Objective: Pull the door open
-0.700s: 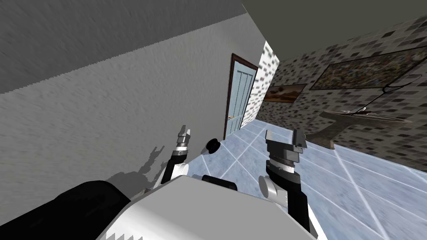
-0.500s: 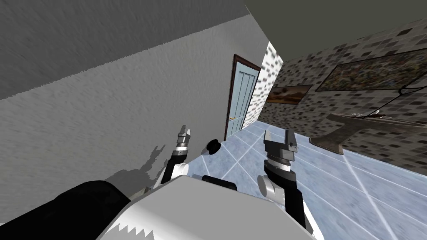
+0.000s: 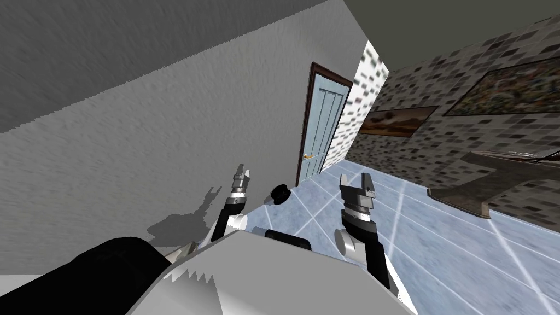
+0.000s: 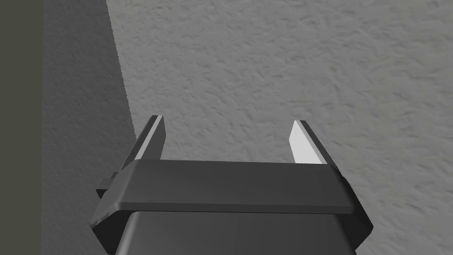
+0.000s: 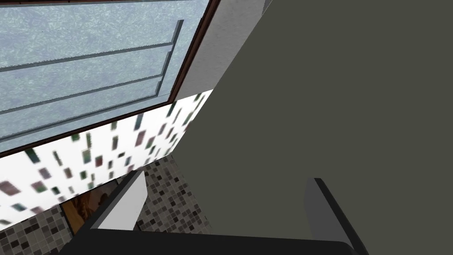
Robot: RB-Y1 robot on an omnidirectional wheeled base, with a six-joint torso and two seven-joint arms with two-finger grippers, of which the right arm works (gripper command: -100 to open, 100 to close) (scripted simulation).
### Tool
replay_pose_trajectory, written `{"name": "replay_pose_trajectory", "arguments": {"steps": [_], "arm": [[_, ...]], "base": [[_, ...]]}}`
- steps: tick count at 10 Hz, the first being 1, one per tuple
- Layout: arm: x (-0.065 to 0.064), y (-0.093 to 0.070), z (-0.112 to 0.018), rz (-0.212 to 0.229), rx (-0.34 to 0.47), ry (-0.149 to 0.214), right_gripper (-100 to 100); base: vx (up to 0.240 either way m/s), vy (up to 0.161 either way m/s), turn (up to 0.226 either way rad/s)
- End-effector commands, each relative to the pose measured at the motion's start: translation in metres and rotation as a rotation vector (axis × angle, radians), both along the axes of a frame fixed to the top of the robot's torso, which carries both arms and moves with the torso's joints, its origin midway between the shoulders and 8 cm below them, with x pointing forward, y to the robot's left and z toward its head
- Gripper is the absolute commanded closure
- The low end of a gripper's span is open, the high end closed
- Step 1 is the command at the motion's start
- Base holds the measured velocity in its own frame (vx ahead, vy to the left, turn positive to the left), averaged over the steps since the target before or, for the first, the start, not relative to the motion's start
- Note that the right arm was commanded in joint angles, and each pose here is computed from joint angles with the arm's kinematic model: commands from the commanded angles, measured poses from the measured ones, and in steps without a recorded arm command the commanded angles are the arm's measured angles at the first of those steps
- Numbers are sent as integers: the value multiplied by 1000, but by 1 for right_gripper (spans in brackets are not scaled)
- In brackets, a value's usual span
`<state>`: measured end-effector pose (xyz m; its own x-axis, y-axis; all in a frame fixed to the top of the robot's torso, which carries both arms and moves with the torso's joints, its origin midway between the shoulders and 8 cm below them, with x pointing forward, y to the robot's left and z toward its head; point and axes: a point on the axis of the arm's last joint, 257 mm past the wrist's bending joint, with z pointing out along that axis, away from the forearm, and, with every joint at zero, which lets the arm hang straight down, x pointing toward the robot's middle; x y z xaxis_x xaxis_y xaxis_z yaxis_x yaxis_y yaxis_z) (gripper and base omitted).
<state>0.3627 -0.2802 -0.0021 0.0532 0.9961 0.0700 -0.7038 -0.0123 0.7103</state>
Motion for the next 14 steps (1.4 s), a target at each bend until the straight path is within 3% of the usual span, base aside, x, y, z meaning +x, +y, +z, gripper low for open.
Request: {"name": "replay_pose_trajectory", "arguments": {"steps": [1, 14], "arm": [[8, 1, -10, 10, 4, 19, -100], [49, 7, -90, 69, 30, 166, -100]], "base": [[103, -63, 124], [83, -79, 106]]}}
